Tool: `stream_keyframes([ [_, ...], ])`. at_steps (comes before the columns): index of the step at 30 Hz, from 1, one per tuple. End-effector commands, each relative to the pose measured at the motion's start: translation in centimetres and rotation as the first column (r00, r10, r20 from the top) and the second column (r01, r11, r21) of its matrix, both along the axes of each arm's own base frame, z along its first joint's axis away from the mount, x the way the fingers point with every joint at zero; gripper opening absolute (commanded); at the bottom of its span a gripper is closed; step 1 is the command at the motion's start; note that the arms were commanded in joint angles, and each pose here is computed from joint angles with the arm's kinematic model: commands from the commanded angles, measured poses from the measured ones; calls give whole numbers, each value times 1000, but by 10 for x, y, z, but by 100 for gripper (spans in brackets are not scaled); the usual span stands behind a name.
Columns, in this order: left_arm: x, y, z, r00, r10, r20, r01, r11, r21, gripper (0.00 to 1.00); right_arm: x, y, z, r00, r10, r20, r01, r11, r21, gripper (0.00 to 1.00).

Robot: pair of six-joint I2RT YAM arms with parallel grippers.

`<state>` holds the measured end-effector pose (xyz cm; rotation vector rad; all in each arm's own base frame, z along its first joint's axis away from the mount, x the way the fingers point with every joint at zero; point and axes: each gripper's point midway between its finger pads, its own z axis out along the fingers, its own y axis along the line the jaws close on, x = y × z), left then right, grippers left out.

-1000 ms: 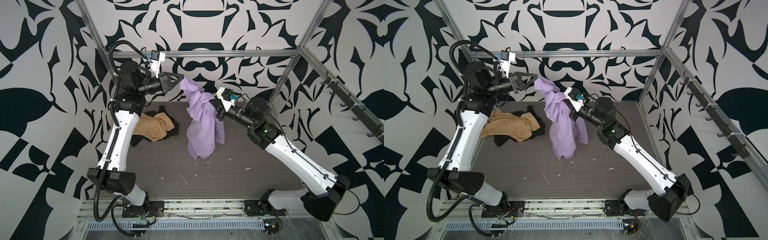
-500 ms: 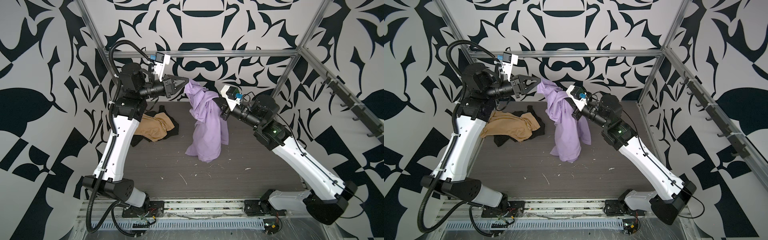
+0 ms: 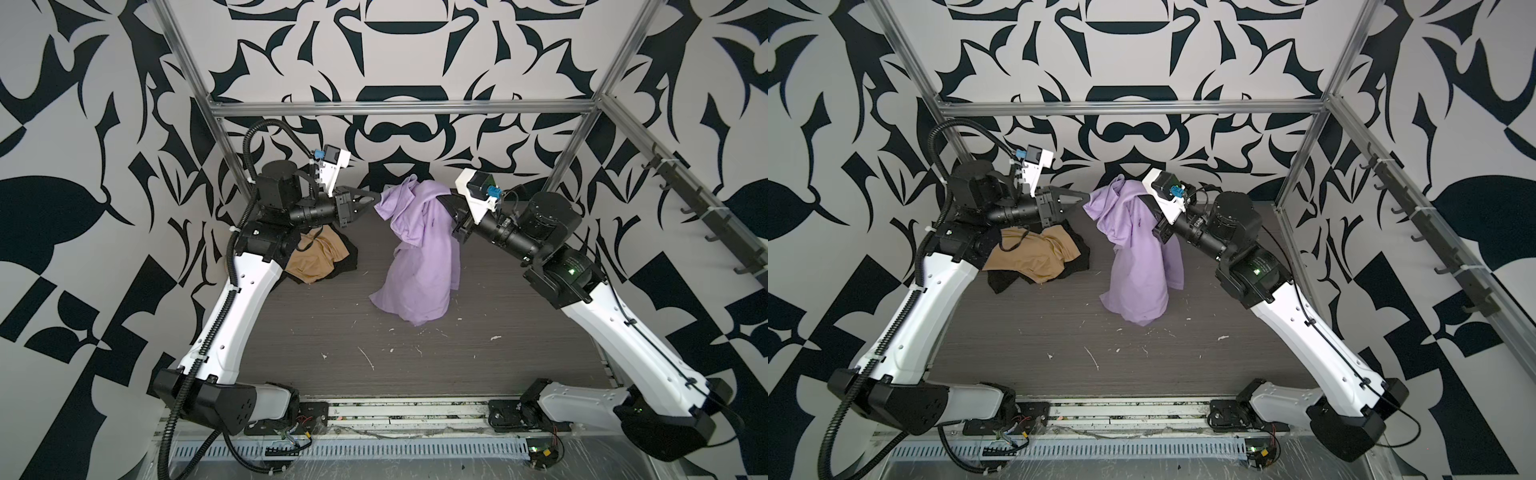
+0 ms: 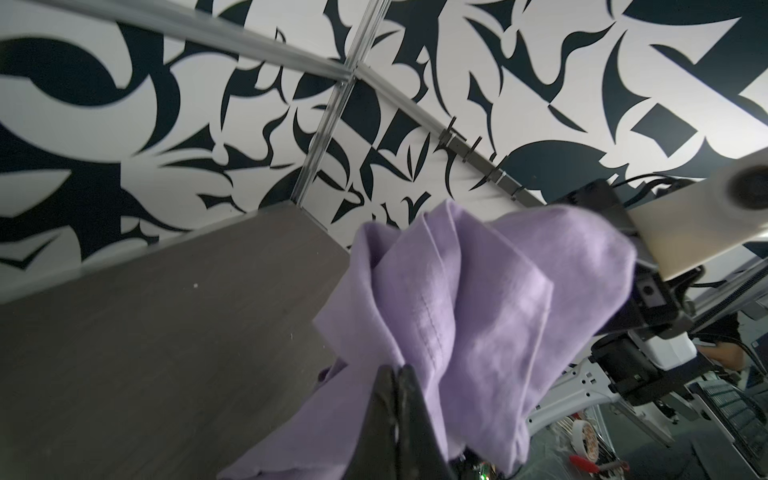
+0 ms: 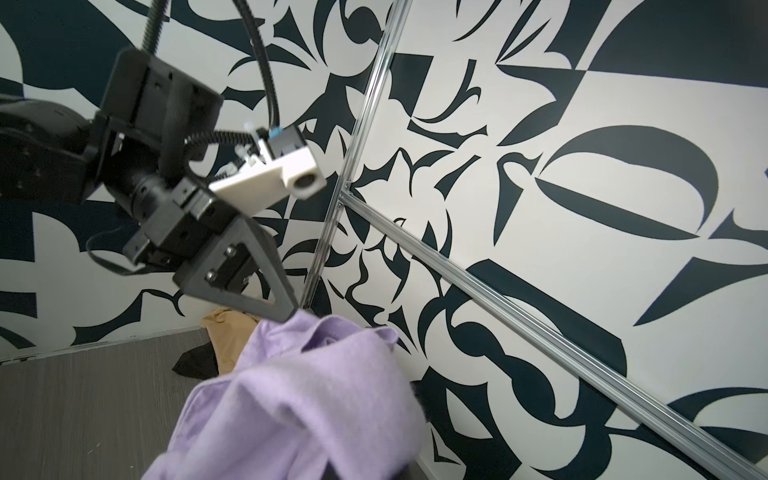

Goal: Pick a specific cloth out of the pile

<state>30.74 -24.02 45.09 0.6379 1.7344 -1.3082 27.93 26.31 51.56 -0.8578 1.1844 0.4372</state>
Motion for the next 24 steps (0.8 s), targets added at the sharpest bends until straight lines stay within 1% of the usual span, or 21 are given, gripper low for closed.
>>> stream_keyframes([
  [1,-7,1,-9,1000,-4,5,4,1000,-12,0,-6,-10,29,998,-28,61,24,997,77,0],
  [7,-5,-4,-50,997,-18,-81,18,1000,3,0,-2,-6,24,998,-27,60,24,999,41,0],
  [16,-6,-11,-97,983,-26,-184,30,999,22,0,0,-6,23,998,-38,59,36,999,34,0],
  [19,-7,-8,-115,978,-2,-207,11,999,43,0,0,-6,26,997,-40,68,38,999,31,0],
  [21,-12,-4,-116,981,21,-192,-11,999,53,0,2,-7,25,996,-52,66,51,998,22,0],
  [24,-11,-2,-127,977,43,-208,-28,997,74,0,5,-4,22,997,-49,63,48,999,12,0],
])
